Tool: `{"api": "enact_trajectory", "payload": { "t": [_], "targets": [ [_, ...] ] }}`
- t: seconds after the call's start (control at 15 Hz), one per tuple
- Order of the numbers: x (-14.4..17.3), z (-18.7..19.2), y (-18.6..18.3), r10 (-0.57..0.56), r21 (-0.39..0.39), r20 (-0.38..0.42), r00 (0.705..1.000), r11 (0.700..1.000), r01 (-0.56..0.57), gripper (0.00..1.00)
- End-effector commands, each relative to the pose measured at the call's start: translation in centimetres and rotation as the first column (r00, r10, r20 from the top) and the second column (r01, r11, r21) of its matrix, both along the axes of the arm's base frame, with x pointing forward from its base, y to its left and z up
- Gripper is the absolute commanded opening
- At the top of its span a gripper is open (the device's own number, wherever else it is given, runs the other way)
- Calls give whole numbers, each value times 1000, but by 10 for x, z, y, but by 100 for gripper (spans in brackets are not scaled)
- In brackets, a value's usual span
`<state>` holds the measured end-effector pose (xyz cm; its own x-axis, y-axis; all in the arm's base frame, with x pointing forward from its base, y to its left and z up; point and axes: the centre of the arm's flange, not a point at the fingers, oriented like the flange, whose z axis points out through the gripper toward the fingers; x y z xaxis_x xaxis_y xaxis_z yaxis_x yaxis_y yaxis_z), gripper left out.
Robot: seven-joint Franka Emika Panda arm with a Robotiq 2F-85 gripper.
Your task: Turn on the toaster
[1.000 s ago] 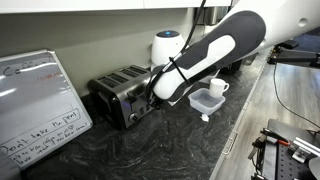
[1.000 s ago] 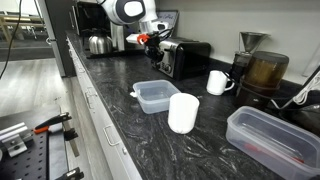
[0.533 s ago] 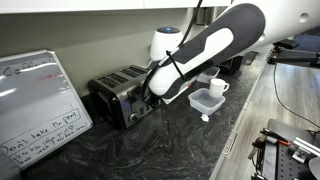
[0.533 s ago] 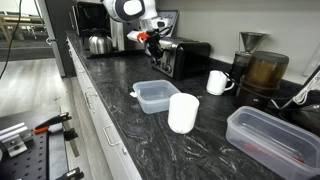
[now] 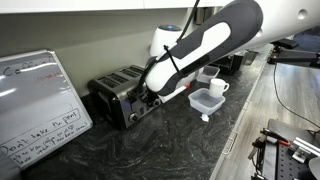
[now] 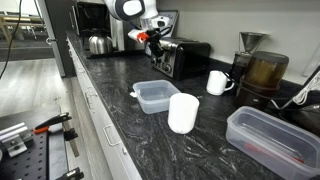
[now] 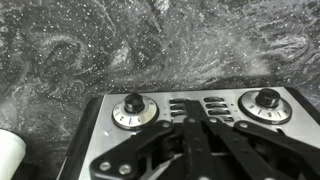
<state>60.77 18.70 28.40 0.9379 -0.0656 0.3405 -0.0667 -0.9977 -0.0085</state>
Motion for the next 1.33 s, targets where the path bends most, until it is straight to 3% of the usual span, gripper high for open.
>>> {"api": "enact_trajectory", "payload": {
  "t": [0.0,0.67,1.0,1.27],
  "targets": [
    [2,-6,-5,1,-2,6,1000,1000,-1,0],
    [8,-23,-9,10,5,30,999,1000,-10,0],
    [6,-23,-4,13,82,168,986,996,-27,0],
    [0,-24,-6,55,34,253,966,997,-66,0]
  ]
}}
